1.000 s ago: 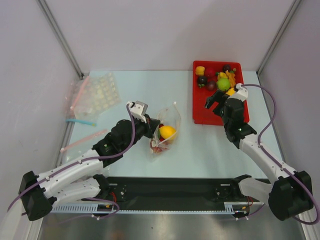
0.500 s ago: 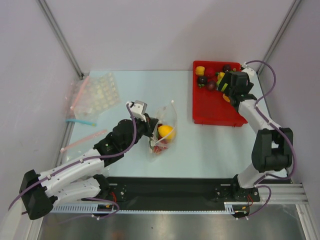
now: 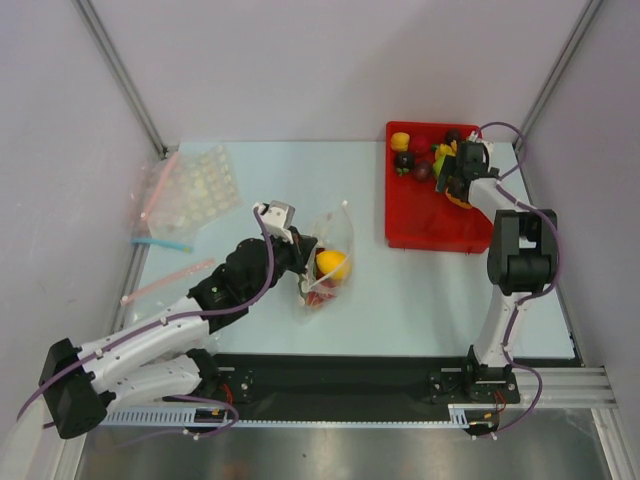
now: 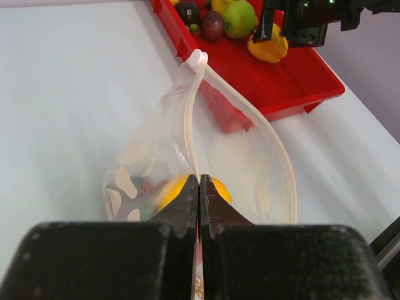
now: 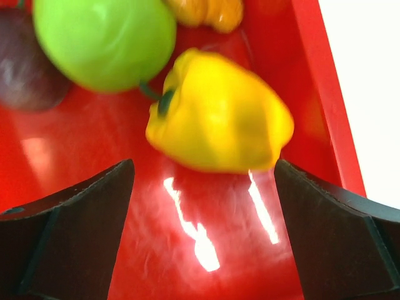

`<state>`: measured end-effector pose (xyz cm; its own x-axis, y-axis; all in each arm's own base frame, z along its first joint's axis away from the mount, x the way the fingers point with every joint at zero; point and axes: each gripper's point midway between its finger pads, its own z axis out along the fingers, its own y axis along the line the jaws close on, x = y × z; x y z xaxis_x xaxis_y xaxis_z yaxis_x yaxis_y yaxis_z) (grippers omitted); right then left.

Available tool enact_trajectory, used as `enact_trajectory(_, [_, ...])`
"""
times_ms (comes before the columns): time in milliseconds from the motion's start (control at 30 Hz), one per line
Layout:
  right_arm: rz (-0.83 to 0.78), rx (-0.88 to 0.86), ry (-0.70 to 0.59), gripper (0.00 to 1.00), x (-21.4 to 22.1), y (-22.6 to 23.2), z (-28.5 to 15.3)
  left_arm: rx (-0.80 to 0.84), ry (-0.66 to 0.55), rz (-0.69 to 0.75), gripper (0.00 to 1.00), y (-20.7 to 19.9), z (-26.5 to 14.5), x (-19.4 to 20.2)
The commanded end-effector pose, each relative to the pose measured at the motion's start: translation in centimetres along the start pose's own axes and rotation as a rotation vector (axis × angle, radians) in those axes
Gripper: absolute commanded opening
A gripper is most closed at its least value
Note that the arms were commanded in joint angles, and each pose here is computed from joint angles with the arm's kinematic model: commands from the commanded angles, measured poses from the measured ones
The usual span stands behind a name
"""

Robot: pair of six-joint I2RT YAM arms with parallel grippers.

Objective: Place the food in the zip-top bag and seal the zipper
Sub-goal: Pick up the fake vegetable from the bin.

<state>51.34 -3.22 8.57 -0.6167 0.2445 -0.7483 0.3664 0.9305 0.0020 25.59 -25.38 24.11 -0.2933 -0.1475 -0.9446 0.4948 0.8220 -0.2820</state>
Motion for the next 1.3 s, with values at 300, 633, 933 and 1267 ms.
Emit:
enact_trajectory(300, [-0.118, 0.139, -0.007, 1.0, -1.5, -1.1, 3.4, 0.029, -0.035, -0.027, 0.0, -0.9, 0.4, -1.1])
enact_trajectory(633, [-0.147, 0.161, 0.003, 0.95, -0.5, 0.1, 4.2, 0.028, -0.035, -0.027, 0.0, -0.9, 0.3, -1.2])
enact_trajectory(933, [-0.188, 0.124, -0.071, 0.6, -1.7, 1.7, 2.3, 0.031, -0.039, -0.029, 0.0, -0.9, 0.2, -1.3])
enact_trajectory(1267, [-0.26, -0.184, -0.338, 0.63, -4.4, 8.3, -4.2, 0.036, -0.043, -0.032, 0.0, -1.0, 0.0, -1.5])
